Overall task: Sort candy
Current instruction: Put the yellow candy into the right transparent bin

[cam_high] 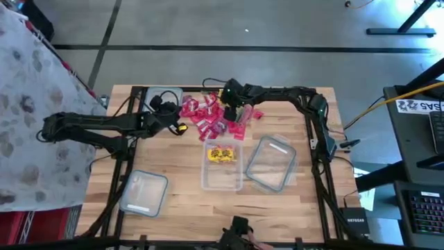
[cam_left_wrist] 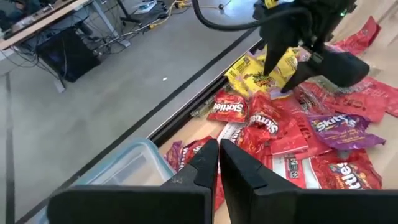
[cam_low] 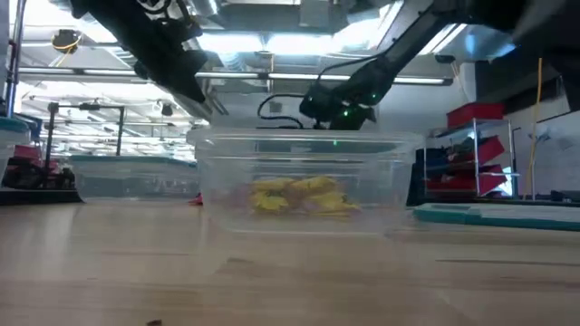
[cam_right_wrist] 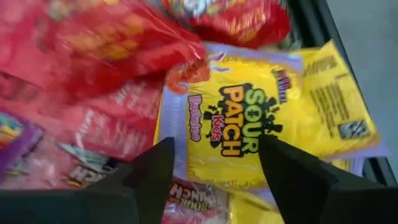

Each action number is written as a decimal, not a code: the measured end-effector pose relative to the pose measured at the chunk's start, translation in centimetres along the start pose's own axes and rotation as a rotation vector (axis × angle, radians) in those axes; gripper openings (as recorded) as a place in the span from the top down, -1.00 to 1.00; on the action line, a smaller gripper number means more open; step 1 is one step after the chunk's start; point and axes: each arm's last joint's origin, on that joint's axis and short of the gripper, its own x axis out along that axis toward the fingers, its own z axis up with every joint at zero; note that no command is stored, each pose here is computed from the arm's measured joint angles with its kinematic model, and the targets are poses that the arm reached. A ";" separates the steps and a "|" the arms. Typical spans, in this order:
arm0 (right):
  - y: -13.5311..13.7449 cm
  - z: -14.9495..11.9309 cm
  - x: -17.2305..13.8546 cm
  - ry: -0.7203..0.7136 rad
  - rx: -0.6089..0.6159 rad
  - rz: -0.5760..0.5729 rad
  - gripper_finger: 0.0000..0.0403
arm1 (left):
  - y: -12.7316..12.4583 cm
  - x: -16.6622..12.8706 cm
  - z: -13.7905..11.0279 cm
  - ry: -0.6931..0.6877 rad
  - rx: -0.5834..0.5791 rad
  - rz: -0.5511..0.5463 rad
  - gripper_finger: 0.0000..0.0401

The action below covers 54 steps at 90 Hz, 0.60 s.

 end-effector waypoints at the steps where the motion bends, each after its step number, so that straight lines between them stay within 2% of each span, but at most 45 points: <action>1: 0.0 0.0 0.0 0.001 0.000 -0.001 0.10 | 0.0 0.0 0.0 0.000 0.000 0.000 1.00; 15: 0.2 0.0 0.0 0.003 0.004 -0.004 0.62 | 0.0 0.0 0.0 -0.003 -0.003 0.000 1.00; 23: 0.4 0.1 -0.1 0.018 0.010 -0.043 0.92 | 0.0 0.0 0.0 -0.004 -0.004 0.000 1.00; 34: 1.0 1.0 -1.7 0.002 -0.006 -0.076 0.96 | 0.0 0.0 0.0 -0.004 -0.005 -0.001 1.00; 54: 2.0 2.6 -6.0 -0.069 -0.047 -0.050 1.00 | 0.0 0.0 0.0 -0.004 -0.012 -0.001 1.00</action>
